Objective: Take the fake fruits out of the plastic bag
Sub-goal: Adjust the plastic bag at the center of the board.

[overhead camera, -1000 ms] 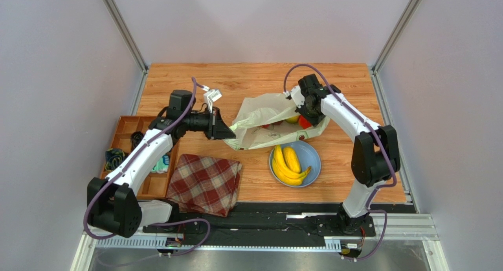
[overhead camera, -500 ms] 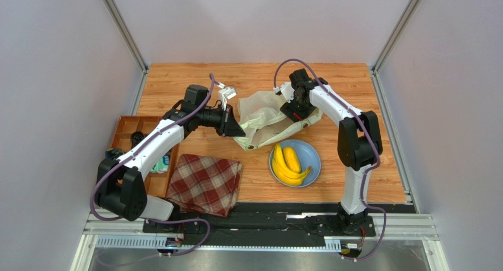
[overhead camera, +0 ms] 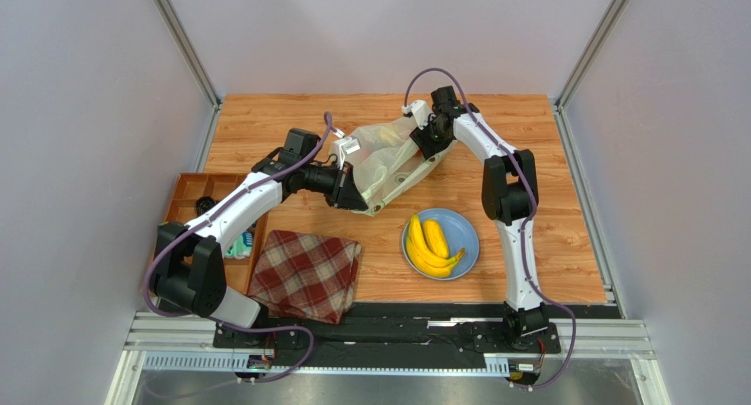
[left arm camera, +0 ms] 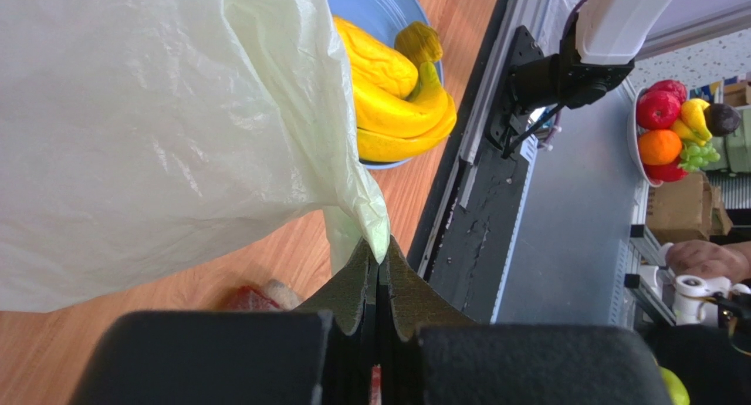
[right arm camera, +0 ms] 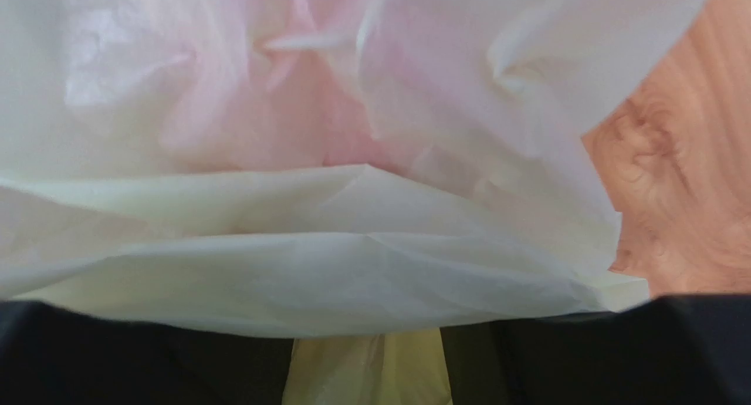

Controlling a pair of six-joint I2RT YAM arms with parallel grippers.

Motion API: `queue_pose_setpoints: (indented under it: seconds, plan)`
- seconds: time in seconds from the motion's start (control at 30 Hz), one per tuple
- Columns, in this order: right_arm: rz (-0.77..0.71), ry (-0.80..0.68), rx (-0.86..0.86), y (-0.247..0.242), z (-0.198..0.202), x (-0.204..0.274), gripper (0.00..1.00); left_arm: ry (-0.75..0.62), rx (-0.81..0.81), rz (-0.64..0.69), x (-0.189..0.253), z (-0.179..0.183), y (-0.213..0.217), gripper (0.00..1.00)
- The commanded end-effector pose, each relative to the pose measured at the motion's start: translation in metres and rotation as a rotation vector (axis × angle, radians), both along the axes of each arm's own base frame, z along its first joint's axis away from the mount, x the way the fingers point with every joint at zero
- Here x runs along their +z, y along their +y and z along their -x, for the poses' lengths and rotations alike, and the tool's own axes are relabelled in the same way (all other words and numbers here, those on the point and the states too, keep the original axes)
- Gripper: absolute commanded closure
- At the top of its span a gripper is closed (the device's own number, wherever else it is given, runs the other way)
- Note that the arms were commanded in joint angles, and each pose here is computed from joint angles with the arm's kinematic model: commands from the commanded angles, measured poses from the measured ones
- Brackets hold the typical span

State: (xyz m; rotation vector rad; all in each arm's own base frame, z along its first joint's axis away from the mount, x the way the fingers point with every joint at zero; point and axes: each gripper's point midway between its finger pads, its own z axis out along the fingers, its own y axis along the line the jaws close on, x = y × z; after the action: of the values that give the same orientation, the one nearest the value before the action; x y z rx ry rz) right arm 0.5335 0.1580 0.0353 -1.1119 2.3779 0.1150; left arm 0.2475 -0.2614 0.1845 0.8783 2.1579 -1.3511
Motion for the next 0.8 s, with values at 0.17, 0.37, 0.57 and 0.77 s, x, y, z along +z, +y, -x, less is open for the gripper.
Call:
queue_pose_setpoints:
  seconds: [0.17, 0.37, 0.57, 0.77]
  plan:
    - [-0.291, -0.091, 0.14, 0.015, 0.051, 0.127, 0.52, -0.05, 0.008, -0.011, 0.012, -0.024, -0.012, 1.0]
    - [-0.32, 0.015, 0.171, 0.013, 0.128, 0.13, 0.54, -0.068, 0.017, 0.008, 0.026, -0.046, -0.023, 1.0]
    - [-0.283, 0.008, 0.17, 0.005, 0.14, 0.119, 0.48, -0.096, 0.01, 0.059, 0.049, -0.046, -0.027, 1.0]
    - [-0.29, 0.091, 0.062, 0.022, 0.102, 0.111, 0.42, -0.109, -0.02, 0.142, 0.084, -0.04, -0.033, 1.0]
